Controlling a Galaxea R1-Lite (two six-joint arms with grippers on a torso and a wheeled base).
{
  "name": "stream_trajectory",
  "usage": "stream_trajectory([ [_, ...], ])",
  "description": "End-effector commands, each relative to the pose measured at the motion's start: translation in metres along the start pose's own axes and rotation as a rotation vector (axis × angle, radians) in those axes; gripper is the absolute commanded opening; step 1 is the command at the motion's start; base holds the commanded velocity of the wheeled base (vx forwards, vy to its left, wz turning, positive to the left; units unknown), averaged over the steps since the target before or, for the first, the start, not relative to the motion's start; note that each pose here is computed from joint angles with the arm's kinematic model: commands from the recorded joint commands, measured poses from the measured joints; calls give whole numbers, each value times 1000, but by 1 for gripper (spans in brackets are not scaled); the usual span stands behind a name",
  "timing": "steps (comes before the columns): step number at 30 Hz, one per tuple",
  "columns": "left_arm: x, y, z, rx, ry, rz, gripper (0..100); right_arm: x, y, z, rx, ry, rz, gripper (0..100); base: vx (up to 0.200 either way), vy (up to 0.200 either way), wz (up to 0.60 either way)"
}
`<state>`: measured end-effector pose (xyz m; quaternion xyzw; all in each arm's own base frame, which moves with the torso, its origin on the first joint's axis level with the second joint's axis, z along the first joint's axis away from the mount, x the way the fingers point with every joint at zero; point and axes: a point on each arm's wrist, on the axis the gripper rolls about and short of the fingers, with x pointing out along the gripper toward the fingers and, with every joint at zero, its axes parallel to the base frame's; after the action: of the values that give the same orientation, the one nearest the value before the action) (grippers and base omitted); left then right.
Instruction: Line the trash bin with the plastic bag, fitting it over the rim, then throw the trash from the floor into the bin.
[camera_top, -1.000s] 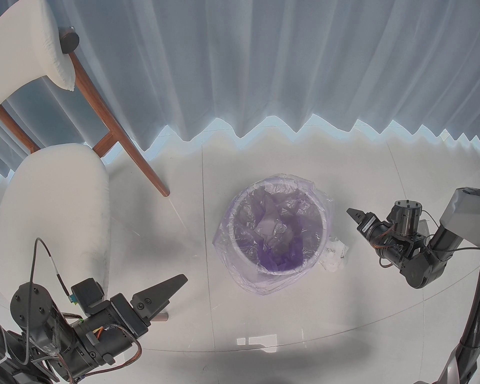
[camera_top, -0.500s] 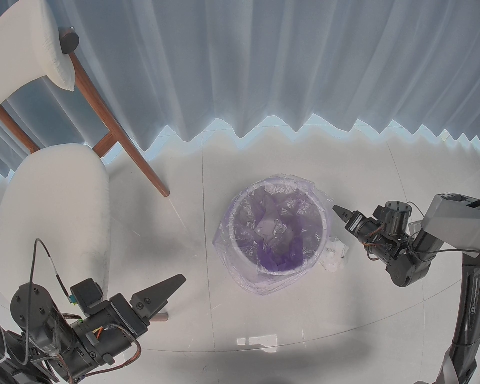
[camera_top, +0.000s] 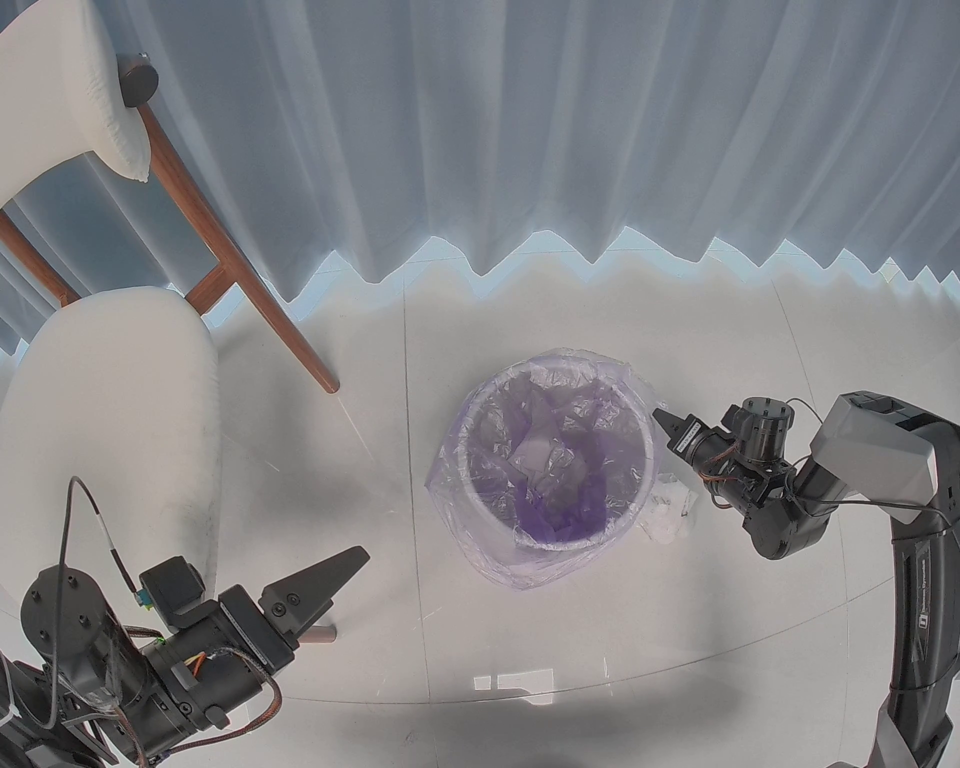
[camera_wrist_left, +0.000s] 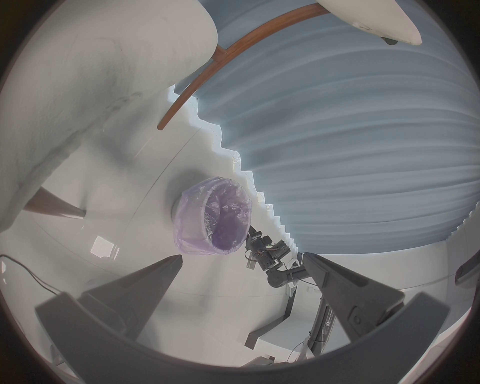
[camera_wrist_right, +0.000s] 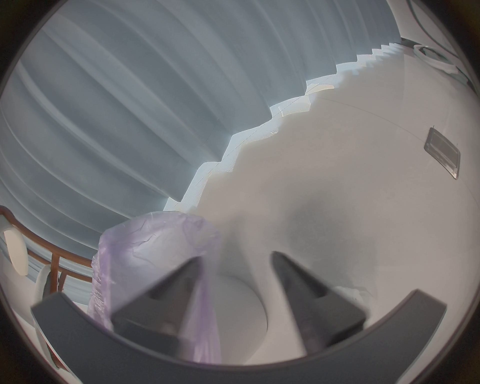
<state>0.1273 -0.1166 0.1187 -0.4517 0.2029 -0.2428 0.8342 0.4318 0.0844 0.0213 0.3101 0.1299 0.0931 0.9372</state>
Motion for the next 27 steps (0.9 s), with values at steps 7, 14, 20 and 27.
stream_trajectory([
  [7,-1,5,-2,2,10,27,100,31,-19,-14,2,12,-19,0,0,0,0],
  [14,-2,7,-2,4,13,50,100,46,-36,-25,-22,32,-56,0,0,0,0],
  [20,-2,7,-1,4,2,56,100,41,-48,-17,-15,9,-99,0,0,0,0],
  [27,-2,7,-1,-1,-1,57,100,-15,-38,0,93,-22,-125,100,0,0,0],
])
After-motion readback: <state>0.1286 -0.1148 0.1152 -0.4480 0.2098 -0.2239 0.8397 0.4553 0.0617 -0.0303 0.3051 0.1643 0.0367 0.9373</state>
